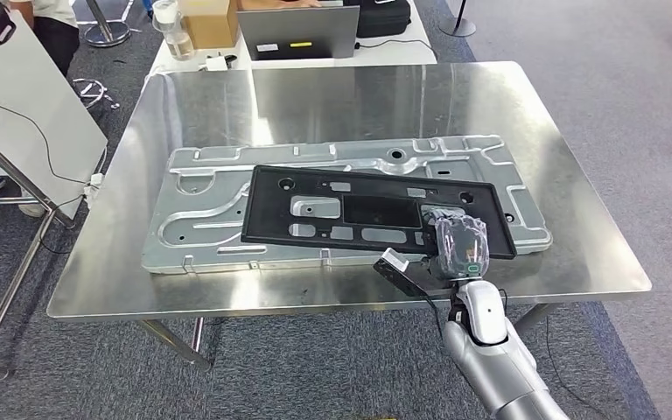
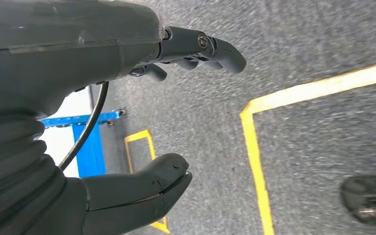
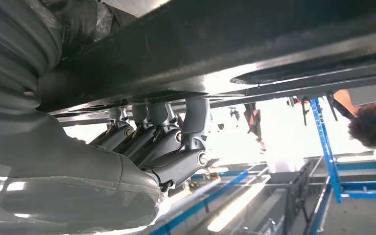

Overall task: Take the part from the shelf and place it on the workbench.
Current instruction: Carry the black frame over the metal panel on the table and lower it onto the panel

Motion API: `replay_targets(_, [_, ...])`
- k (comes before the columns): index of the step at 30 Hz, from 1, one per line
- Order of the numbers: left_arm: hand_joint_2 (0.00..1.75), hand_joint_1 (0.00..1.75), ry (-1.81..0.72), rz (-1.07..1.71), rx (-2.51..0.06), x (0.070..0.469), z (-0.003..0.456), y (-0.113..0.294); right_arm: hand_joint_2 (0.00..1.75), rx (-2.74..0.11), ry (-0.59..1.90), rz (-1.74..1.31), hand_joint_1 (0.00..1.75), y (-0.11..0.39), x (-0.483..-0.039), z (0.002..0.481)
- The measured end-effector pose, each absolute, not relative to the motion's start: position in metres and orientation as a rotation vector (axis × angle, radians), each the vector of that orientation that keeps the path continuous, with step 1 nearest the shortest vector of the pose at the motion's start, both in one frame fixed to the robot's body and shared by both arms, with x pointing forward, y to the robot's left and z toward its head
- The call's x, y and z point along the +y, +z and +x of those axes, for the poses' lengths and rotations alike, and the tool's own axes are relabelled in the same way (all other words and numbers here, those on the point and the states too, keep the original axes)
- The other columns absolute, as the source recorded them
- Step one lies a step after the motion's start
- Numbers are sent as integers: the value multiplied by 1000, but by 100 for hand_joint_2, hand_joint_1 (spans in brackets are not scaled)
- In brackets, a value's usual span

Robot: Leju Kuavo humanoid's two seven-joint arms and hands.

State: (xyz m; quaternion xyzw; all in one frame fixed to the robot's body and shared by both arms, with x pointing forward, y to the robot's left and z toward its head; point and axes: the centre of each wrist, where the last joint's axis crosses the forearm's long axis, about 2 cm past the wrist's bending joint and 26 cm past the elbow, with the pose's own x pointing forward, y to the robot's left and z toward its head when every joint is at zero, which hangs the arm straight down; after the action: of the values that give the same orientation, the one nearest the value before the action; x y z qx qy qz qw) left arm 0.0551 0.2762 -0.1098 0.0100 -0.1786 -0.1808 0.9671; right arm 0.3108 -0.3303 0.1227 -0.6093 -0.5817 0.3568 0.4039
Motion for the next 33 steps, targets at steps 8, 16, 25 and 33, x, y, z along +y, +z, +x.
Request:
replay_targets(8, [175, 0, -390, 19, -361, 275, 58, -109, 175, -1412, 993, -1523, 175, 128, -329, 335])
replay_targets(16, [175, 0, -435, 16, -367, 271, 62, -109, 175, -1305, 1189, -1486, 175, 139, -318, 386])
replay_targets(25, [131, 0, -459, 16, -379, 270, 68, -108, 175, -1235, 1294, -1439, 131, 144, -299, 414])
replay_targets(33, [44, 0, -478, 23, -380, 271, 71, -107, 175, -1189, 1341, -1375, 0, 144, -287, 425])
